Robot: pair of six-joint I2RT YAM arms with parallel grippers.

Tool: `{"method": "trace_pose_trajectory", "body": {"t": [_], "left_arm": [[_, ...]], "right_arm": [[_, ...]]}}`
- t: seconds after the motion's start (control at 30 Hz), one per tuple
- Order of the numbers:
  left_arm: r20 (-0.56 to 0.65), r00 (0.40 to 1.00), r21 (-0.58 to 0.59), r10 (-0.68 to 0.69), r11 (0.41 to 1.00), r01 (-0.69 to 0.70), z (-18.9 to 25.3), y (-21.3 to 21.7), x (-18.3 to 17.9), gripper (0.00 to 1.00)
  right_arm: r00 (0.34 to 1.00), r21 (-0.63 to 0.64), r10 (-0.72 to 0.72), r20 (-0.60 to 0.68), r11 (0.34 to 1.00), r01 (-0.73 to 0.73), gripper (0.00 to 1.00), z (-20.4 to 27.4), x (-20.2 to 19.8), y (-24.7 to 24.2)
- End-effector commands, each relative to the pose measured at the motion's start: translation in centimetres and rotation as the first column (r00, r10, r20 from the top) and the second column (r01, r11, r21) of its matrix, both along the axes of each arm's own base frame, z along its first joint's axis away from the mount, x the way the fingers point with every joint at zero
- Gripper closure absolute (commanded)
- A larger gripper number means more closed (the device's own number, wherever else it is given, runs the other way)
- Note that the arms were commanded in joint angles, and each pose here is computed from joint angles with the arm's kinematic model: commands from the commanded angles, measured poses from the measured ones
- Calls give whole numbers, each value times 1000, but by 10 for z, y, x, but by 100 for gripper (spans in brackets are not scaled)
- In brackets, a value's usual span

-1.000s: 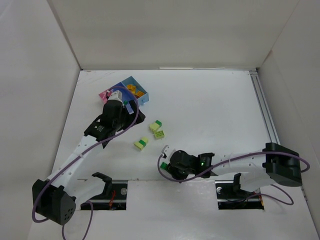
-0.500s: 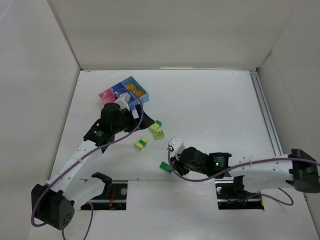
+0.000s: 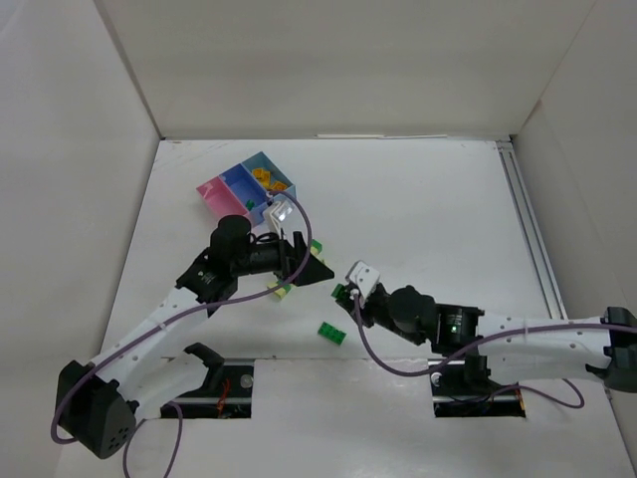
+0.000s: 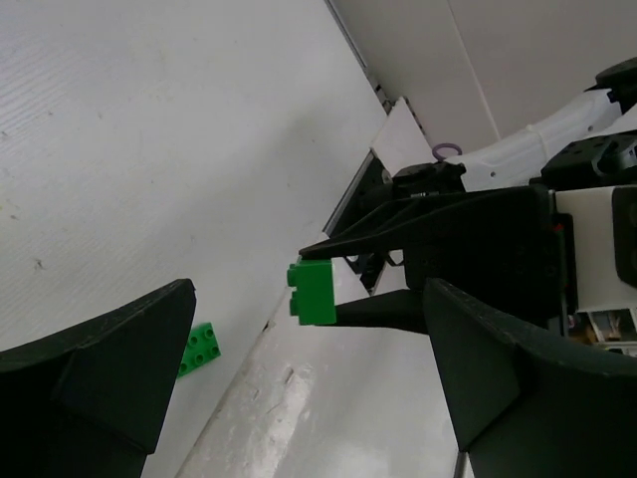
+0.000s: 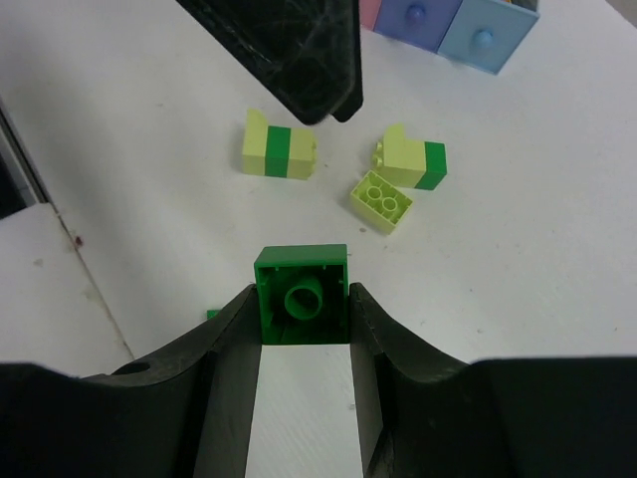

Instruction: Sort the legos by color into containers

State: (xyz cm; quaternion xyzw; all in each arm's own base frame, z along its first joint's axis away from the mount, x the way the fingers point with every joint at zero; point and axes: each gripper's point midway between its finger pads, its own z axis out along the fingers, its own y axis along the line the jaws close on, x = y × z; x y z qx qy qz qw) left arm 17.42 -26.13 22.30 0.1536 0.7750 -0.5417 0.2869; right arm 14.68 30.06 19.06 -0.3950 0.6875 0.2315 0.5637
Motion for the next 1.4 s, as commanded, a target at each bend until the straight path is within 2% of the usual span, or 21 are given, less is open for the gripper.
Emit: {"method": "trace_pose_trajectory", "body": {"t": [0.0, 0.23, 0.37, 0.67, 0.73, 0.97, 1.13, 1.2, 1.27, 1.37], "left_arm": [[117, 993, -4, -13, 1000, 14, 28, -4, -3, 4], [130, 991, 91, 20, 995, -32, 19, 1, 0, 7], [122, 992, 80, -16, 997, 6, 18, -1, -7, 11], [139, 984, 28, -111, 994, 108, 26, -9, -20, 24], [121, 985, 34, -122, 992, 119, 22, -11, -20, 31], [110, 985, 36, -131, 991, 128, 20, -12, -20, 48], [123, 981, 21, -150, 989, 149, 24, -13, -22, 68], [115, 982, 25, -151, 989, 149, 21, -14, -21, 71], [115, 982, 25, -151, 989, 149, 21, -14, -21, 78], [115, 982, 25, -151, 989, 149, 23, -15, -20, 80]], "right_arm": [[997, 52, -17, 79, 999, 13, 75, 37, 10, 18], [992, 74, -51, 116, 996, 43, 75, 49, 18, 22], [989, 135, -58, 137, 990, 39, 75, 66, 19, 23], [980, 149, -29, 196, 989, -1, 75, 81, 19, 32], [978, 152, -29, 205, 988, -2, 75, 84, 20, 35], [972, 123, 2, 235, 992, -31, 75, 84, 20, 44], [973, 105, -3, 231, 994, -22, 75, 78, 22, 49], [970, 109, -17, 241, 994, -10, 75, 82, 25, 50], [969, 118, -37, 243, 993, 9, 70, 86, 28, 49], [969, 96, -59, 239, 995, 37, 63, 78, 32, 49]]}}
